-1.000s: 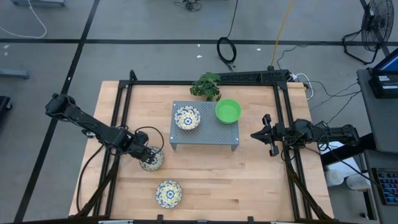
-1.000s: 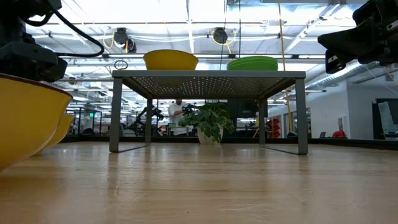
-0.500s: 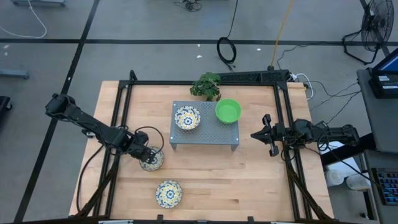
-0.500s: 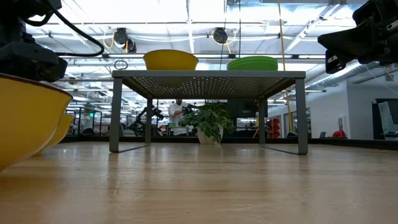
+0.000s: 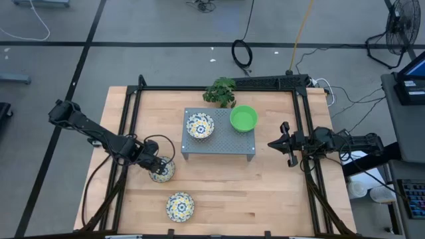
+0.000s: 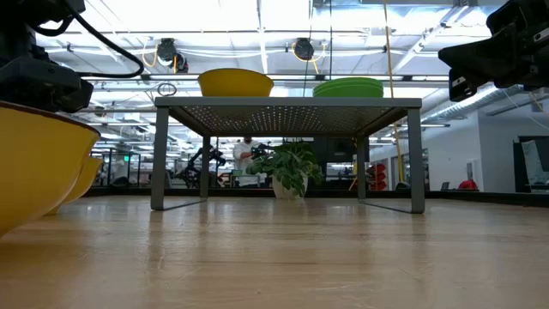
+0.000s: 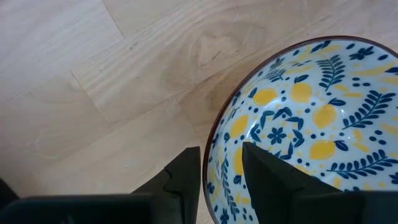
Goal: Pick & Place Mini bowls
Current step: Stack the left yellow bowl on the yellow bowl on the shelf
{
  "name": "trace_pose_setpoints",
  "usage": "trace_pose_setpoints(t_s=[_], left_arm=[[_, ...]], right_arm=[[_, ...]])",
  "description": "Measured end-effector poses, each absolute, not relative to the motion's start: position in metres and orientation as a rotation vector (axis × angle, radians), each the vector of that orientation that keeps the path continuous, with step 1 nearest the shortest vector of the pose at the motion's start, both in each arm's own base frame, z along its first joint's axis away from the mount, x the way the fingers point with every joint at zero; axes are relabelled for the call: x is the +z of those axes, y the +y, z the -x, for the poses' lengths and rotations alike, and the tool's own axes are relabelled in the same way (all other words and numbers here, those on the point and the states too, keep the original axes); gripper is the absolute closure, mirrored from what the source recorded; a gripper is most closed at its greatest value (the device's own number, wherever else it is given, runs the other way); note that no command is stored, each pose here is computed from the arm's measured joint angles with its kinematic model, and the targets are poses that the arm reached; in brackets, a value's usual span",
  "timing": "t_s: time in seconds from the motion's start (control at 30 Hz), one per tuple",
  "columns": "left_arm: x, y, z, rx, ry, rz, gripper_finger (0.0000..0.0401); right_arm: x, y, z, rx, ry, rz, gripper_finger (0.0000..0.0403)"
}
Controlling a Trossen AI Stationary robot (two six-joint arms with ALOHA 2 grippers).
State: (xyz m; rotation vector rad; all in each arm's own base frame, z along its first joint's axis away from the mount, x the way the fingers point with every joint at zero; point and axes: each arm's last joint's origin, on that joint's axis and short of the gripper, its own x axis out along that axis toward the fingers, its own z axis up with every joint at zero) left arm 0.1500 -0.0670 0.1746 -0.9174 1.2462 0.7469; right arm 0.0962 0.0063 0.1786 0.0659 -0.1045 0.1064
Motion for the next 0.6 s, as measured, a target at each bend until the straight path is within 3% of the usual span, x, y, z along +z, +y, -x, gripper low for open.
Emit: trace_pose_setpoints(t_s=[0.6], left_arm=[[0.1746,-0.0670,-0.1494,0.748,1.256,0.917,0.0281]], right_arm=[[0.1786,0.0063,-0.0962,0.106,-0.104,-0.066,0.0403]])
